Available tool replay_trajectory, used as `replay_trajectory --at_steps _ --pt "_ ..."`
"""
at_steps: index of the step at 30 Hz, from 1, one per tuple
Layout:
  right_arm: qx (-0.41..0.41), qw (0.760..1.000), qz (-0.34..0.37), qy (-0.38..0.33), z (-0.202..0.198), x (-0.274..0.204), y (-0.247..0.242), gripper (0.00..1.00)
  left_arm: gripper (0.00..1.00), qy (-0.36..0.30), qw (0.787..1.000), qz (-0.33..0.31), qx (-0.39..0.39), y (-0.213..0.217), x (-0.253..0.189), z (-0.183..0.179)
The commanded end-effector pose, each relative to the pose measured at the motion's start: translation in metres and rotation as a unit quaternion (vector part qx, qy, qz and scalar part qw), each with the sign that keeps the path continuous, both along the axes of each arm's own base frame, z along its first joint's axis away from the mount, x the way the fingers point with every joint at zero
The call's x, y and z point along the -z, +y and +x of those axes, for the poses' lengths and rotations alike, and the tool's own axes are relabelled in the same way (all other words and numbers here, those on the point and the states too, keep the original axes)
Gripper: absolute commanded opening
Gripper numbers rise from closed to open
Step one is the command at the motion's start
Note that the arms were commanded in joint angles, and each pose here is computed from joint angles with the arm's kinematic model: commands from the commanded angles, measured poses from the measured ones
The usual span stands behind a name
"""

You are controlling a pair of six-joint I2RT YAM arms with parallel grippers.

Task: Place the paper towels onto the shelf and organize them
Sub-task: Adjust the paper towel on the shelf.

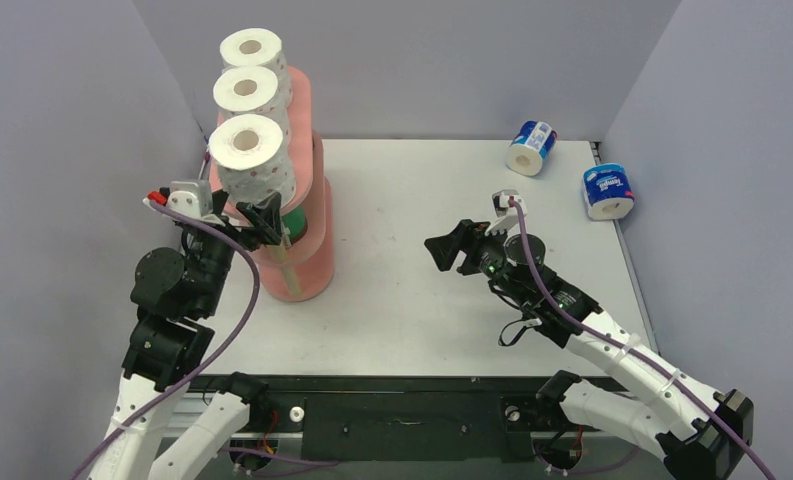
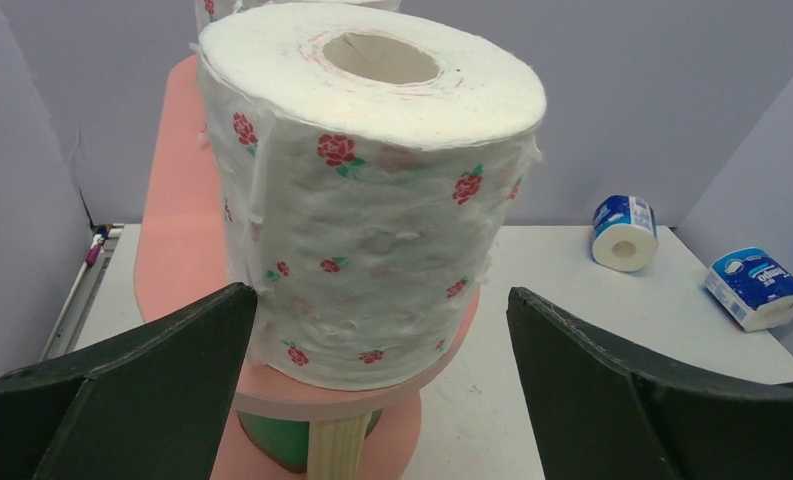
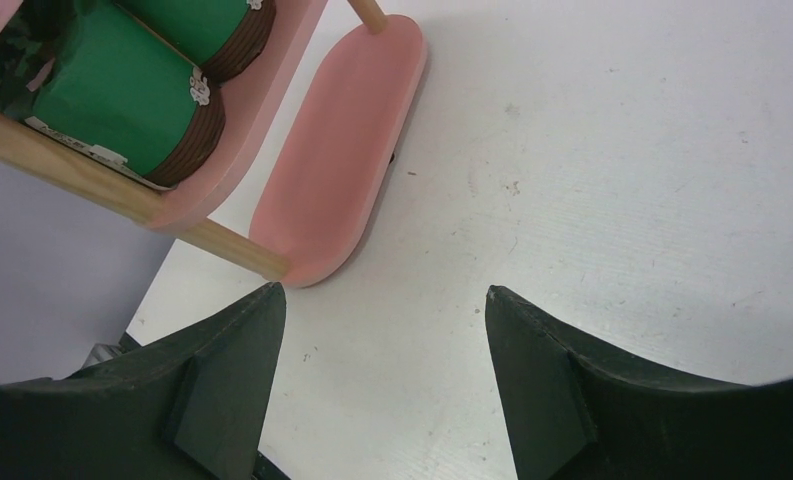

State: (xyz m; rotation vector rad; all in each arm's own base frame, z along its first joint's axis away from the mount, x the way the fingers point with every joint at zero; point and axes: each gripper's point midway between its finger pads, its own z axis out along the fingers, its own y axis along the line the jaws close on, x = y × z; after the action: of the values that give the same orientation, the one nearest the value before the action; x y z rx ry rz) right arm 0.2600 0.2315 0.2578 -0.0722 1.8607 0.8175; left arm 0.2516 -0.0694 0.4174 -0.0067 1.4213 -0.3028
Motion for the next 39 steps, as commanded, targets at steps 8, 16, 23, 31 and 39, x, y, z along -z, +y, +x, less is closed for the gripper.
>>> replay_trajectory --at_steps 8,16,23,31,39 --pt "0.016 1.0 0.011 -0.025 0.002 -0.012 -0.01 0.69 0.96 -0.002 0.998 -0.021 -0.067 0.017 -0.004 0.019" --pt "0.018 0.999 0.011 -0.024 0.003 -0.011 -0.012 0.68 0.96 0.009 0.995 -0.028 -0.098 0.024 0.0 0.028" --pt "0.019 0.999 0.012 -0.025 0.003 -0.012 -0.014 0.68 0.96 0.012 0.993 -0.031 -0.112 0.029 0.002 0.029" --pt "0.018 0.999 0.012 -0.025 0.003 -0.011 -0.014 0.68 0.96 0.015 0.991 -0.029 -0.126 0.033 0.003 0.031" --pt "0.02 0.999 0.012 -0.025 0.002 -0.01 -0.016 0.68 0.96 0.015 0.992 -0.03 -0.122 0.032 0.002 0.032"
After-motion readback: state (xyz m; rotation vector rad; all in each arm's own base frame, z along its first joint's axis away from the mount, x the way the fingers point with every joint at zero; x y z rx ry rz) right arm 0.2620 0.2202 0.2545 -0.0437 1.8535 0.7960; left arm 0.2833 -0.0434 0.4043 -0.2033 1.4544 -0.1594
